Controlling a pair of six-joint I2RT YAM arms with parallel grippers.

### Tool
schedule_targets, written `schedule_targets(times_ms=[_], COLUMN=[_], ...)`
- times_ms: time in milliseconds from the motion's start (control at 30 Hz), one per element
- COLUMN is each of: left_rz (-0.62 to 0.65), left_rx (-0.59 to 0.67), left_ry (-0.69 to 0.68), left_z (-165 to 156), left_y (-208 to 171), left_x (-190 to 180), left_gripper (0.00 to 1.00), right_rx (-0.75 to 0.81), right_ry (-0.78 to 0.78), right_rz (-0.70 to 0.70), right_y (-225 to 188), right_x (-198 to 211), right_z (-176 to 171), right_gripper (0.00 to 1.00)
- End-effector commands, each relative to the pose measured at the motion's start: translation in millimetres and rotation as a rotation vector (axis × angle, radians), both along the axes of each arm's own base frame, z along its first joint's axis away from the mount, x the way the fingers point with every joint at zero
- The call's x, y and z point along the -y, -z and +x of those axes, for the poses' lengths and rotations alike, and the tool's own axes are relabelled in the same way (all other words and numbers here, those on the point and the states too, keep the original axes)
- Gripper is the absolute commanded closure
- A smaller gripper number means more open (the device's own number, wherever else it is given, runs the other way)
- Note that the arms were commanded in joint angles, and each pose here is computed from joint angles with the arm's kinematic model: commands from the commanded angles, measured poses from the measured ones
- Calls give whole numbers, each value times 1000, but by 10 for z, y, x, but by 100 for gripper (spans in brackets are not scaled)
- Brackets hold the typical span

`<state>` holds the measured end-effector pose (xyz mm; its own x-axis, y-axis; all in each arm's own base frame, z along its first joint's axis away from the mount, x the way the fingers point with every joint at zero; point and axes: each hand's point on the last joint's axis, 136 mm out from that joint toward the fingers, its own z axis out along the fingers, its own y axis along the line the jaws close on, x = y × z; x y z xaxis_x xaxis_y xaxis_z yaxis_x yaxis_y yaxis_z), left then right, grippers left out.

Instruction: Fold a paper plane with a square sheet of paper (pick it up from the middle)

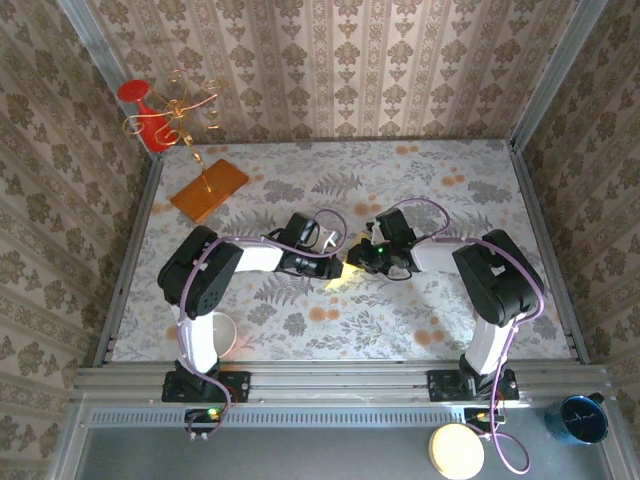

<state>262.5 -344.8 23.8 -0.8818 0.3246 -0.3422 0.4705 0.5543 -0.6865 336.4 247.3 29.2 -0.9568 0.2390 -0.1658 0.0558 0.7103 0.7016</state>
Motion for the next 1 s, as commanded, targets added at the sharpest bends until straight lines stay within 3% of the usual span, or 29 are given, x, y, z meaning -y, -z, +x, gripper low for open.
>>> schedule_targets(times_ms=[0,967], left_rz=[104,127], left_rx=[-115,-129], left_ry=[5,-7], left_z=[-229,-366], left_y=[339,90], left_x=[-147,-322], left_gripper=[93,86], right_rx=[-25,-73], right_ry=[26,41], right_rz=[-57,-121], right_y=[104,290], right_x=[99,236], right_z=[39,29], right_gripper=[78,77])
